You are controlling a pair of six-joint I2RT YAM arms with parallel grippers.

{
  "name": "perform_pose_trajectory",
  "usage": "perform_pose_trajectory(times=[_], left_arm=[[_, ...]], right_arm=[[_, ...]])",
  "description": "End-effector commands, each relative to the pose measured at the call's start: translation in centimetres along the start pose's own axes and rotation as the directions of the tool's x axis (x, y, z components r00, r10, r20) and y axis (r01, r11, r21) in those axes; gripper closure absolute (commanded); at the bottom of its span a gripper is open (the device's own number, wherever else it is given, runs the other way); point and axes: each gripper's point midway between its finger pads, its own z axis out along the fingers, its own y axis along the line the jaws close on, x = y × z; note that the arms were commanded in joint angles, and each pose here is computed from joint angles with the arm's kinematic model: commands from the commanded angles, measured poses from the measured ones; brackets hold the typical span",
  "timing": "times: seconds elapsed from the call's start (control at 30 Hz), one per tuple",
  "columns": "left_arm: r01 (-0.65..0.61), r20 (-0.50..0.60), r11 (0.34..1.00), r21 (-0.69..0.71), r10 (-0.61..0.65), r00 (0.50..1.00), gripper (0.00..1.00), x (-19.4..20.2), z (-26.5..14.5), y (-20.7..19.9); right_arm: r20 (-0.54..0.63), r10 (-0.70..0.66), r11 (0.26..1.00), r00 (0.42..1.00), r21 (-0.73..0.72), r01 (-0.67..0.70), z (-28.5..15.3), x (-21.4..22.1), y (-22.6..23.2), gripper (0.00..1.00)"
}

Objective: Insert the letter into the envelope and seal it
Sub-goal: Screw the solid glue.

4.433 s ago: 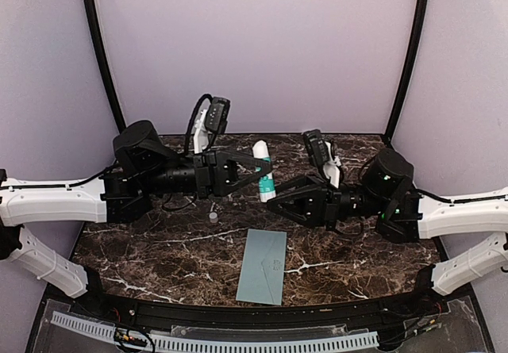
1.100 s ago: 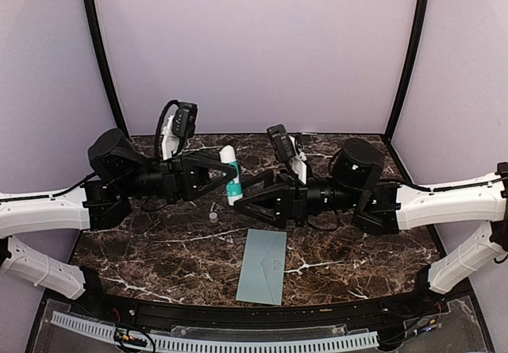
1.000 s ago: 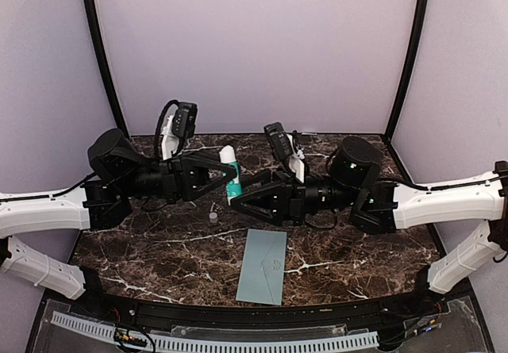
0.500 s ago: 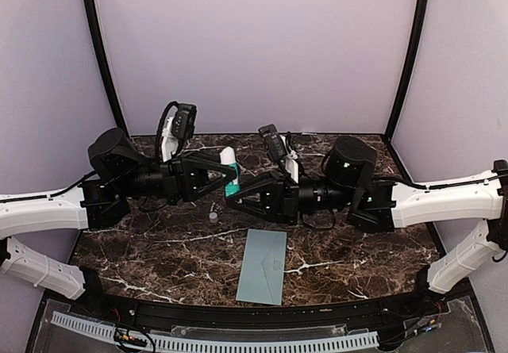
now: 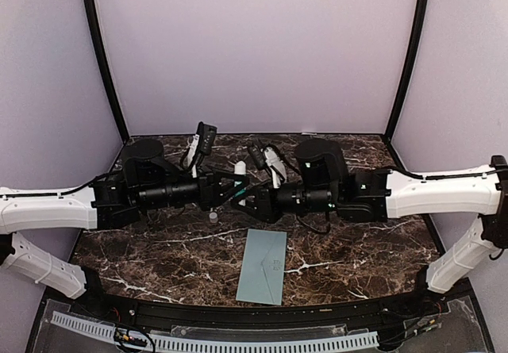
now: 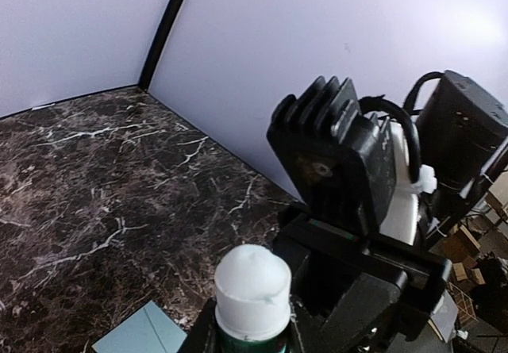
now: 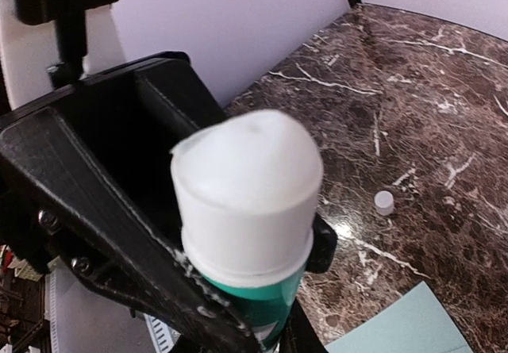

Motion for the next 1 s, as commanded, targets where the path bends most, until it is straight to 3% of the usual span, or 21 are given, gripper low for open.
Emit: perform_pose_trajectory(times=[0.0,0.2,0.4,0.57,0.73,0.97], left_arm=[[0.063,-0.056,0.984,-0.166,-0.073,0.996,1.0,3.0,1.5,2.6],[0.173,0.009,0.96,-0.221,-0.176,0.984,1.0,2.9,1.9,3.8],[0.215,0.032,0.956,-0.201,-0.213,0.976,1.0,2.7,1.7,3.6],[0.233,0.058,0.956,-0.18,-0.227,0.972,1.0,2.2,0.8,3.1],[0.217,0.122,0.969,-0.12,-0.202,0.972,1.0,-1.4,-1.2,1.2],[0.196,0.108,0.978,0.07,-0.203,0.973,1.0,-4.2,-2.4,-2.0]], right_arm=[[0.114,-0.017,0.974,0.993,0.226,-0.009,0.5,-4.1,-2.6,0.91],[0.043,-0.04,0.913,0.998,0.407,0.019,1.8,-2.9,-5.0,0.91],[0.066,-0.041,0.914,0.997,0.406,0.011,1.7,-3.0,-4.7,0.88],[0.091,-0.068,0.958,0.994,0.285,0.039,0.3,-4.0,-2.0,0.6],[0.169,-0.076,0.986,0.983,0.16,0.049,-3.4,-5.4,0.3,0.3],[0.268,-0.006,0.989,0.964,-0.141,0.045,-8.6,-6.3,2.6,0.19]])
